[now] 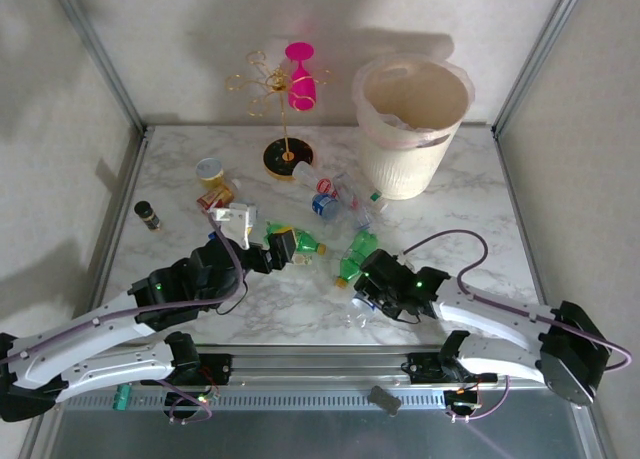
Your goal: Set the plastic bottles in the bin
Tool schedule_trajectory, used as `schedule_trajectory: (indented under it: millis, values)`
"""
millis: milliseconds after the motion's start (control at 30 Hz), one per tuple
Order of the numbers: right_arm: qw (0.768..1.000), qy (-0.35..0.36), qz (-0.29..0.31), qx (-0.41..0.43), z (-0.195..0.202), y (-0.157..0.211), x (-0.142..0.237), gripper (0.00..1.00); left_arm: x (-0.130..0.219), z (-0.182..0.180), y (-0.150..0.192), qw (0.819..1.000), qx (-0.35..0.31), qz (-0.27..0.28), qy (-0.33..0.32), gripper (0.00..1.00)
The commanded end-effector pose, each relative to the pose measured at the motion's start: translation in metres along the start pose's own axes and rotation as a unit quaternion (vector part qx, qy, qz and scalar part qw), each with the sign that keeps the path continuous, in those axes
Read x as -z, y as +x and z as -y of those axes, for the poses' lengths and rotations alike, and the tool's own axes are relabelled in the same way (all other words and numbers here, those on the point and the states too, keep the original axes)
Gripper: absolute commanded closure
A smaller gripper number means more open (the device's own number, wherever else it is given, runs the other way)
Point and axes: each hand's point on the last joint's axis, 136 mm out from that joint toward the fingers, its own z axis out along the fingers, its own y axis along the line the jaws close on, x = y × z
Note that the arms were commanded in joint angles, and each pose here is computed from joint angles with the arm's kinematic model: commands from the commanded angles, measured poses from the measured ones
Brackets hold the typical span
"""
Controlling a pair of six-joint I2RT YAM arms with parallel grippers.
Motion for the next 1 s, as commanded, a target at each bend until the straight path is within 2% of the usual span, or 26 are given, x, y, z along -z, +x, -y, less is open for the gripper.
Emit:
schedule_trajectory:
  millis: [0,133,233,333,567,767,967]
  values:
    - [0.998,-0.016,0.051,0.024,-0.006,-0.019,0.021,0.45,0.012,0.01,-0.016,0.999,0.016,0.007,0.035,0.05]
    - [0.991,-0.061,0.092,0.073,-0.029,-0.035,0.047,0.46,0.019,0.021,-0.026,0.998,0.025,0.011,0.064,0.05]
    - [0.976,-0.117,0.12,0.14,-0.058,-0.043,0.071,0.45,0.024,0.034,-0.032,0.994,0.042,0.016,0.103,0.06]
    - [0.953,-0.164,0.157,0.201,-0.088,-0.053,0.102,0.46,0.023,0.04,-0.035,0.992,0.052,0.016,0.116,0.06]
    - [0.891,-0.202,0.271,0.304,-0.151,-0.087,0.189,0.5,0.017,0.048,-0.037,0.99,0.055,-0.01,0.128,0.06]
    - [0.839,-0.205,0.382,0.329,-0.201,-0.126,0.264,0.47,0.018,0.038,-0.042,0.995,0.028,-0.001,0.097,0.07]
    - [0.792,-0.196,0.493,0.301,-0.234,-0.18,0.329,0.48,0.026,0.033,-0.057,0.997,0.012,0.013,0.082,0.07]
